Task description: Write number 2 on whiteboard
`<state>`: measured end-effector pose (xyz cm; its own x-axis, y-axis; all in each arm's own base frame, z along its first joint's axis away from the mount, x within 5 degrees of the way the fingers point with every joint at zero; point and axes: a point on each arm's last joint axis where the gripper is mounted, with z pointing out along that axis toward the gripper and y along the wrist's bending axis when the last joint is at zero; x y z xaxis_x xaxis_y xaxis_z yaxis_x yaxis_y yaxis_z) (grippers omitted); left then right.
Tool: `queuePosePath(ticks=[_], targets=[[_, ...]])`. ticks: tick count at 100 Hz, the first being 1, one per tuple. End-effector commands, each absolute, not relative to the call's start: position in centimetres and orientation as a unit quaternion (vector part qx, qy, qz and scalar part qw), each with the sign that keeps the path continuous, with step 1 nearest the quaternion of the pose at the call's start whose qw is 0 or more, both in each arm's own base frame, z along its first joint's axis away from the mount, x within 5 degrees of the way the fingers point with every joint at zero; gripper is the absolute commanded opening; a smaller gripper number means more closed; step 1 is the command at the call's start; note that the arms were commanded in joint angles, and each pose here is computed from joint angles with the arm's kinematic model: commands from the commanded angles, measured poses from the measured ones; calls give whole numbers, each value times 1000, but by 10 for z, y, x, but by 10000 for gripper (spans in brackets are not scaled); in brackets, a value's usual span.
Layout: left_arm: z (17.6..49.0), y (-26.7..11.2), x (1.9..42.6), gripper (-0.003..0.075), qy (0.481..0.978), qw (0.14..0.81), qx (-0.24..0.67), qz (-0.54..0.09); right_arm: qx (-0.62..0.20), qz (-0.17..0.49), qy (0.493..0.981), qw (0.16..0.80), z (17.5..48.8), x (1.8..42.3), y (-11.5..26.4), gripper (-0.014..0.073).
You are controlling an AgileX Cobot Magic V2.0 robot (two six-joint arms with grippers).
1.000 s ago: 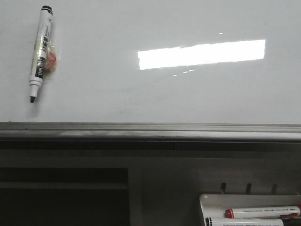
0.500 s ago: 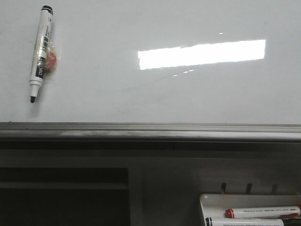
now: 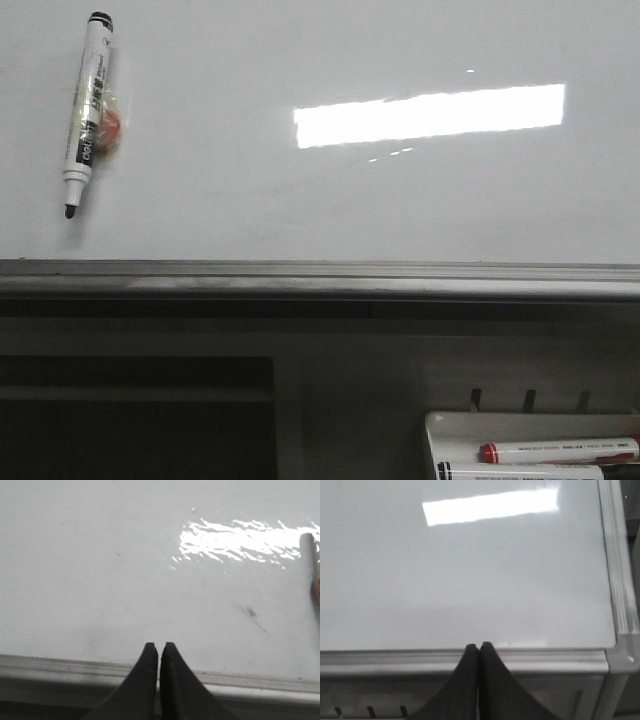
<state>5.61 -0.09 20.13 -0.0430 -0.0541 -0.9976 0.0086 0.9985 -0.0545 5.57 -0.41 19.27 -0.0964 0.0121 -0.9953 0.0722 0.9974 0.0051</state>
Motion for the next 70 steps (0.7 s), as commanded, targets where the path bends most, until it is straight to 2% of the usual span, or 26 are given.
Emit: queuePosePath(ticks=[1, 22, 33, 39, 51, 57, 63, 70], targets=[[209, 0, 54, -20, 675, 737, -23, -26, 27, -28, 680, 732, 201, 55, -4, -71], [211, 0, 54, -20, 668, 744, -1, 1, 24, -28, 617, 786, 216, 53, -4, -71], [215, 0, 53, -20, 652, 759, -3, -1, 23, -28, 605, 795, 219, 52, -4, -71], [216, 0, 53, -20, 649, 761, -5, -1, 24, -28, 615, 788, 216, 53, -4, -71], [219, 1, 55, -21, 649, 757, -55, -55, 32, -20, 647, 761, 210, 54, -4, -71], [228, 1, 55, -21, 654, 751, -61, -62, 40, -13, 651, 758, 215, 54, -4, -71], [242, -1, 57, -21, 686, 725, -42, -48, 55, 5, 677, 734, 221, 56, -4, -70], [260, 0, 61, -21, 728, 685, -2, 2, 63, 15, 715, 696, 234, 61, -4, -70]])
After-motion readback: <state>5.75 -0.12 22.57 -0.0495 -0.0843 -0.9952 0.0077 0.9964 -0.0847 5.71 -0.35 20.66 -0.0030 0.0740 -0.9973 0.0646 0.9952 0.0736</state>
